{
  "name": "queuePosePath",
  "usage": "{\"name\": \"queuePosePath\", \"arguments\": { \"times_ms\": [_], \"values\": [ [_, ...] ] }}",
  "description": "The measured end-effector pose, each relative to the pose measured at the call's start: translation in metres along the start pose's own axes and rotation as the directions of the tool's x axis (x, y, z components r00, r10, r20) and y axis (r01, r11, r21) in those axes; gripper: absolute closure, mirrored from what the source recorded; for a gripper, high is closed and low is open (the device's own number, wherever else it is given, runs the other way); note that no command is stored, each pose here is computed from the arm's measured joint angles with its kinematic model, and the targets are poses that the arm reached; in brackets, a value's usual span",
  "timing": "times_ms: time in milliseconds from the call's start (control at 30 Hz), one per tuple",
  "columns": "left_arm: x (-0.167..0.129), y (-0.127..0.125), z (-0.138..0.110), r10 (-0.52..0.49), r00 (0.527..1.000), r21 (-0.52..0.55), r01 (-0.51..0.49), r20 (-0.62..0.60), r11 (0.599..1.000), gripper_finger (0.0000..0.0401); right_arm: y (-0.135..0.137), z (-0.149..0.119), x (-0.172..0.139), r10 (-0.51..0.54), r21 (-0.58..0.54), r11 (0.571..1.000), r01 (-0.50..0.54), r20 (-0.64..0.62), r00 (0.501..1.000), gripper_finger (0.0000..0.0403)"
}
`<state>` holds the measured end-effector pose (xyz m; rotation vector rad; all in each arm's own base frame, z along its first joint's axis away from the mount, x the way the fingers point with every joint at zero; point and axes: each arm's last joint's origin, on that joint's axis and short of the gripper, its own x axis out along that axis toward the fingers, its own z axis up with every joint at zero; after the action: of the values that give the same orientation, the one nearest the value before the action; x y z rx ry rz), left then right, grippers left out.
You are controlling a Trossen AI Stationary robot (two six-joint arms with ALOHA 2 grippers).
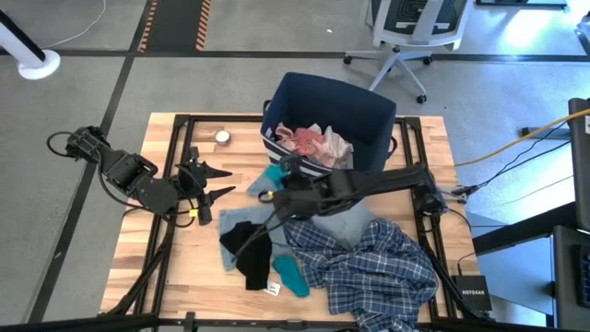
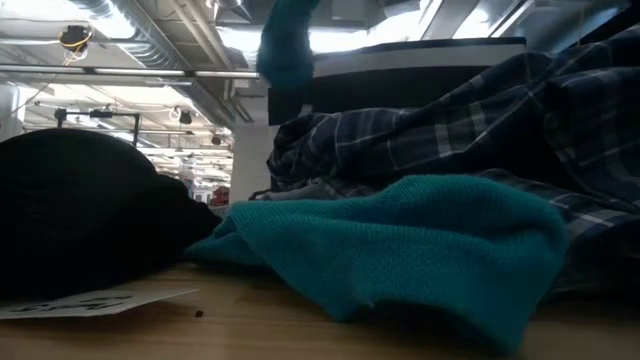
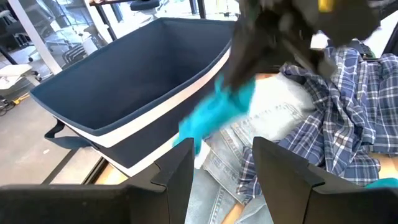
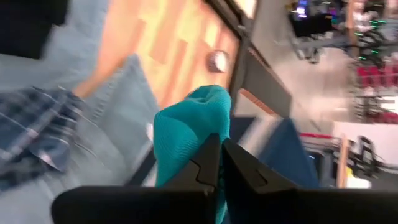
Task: Sort clothes
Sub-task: Put the top blue sock into the blue laundry organizer
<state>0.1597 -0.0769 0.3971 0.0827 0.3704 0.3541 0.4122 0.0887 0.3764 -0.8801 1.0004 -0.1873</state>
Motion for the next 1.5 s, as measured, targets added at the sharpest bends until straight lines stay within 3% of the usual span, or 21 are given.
{"name": "queuePosePath", "arguments": {
  "times_ms": [300, 567, 833, 1200, 1500],
  "values": [
    [0.0, 0.0, 0.0, 0.001, 1.0, 0.002, -0.001, -0.002, 1.0, 0.0243, -0.032, -0.033, -0.045, -0.178, 0.028, 0.983, 0.181, -0.075, 0.981, 0.0378],
    [0.0, 0.0, 0.0, 0.001, 1.0, 0.001, -0.001, -0.002, 1.0, 0.0243, -0.048, -0.061, -0.064, -0.228, 0.064, 0.969, 0.24, -0.16, 0.96, 0.0378],
    [0.0, 0.0, 0.0, 0.001, 1.0, -0.001, -0.001, -0.002, 1.0, 0.0243, -0.057, -0.074, -0.054, -0.197, 0.096, 0.97, 0.224, -0.23, 0.953, 0.0377],
    [0.0, 0.0, 0.0, 0.001, 1.0, -0.005, -0.001, -0.002, 1.0, 0.0243, -0.07, -0.098, -0.007, -0.084, 0.196, 0.967, 0.163, -0.361, 0.929, 0.0377],
    [0.0, 0.0, 0.0, 0.001, 1.0, -0.007, -0.001, -0.002, 1.0, 0.0243, -0.066, -0.101, 0.003, 0.014, 0.224, 0.972, 0.07, -0.356, 0.934, 0.0375]
  ]
}}
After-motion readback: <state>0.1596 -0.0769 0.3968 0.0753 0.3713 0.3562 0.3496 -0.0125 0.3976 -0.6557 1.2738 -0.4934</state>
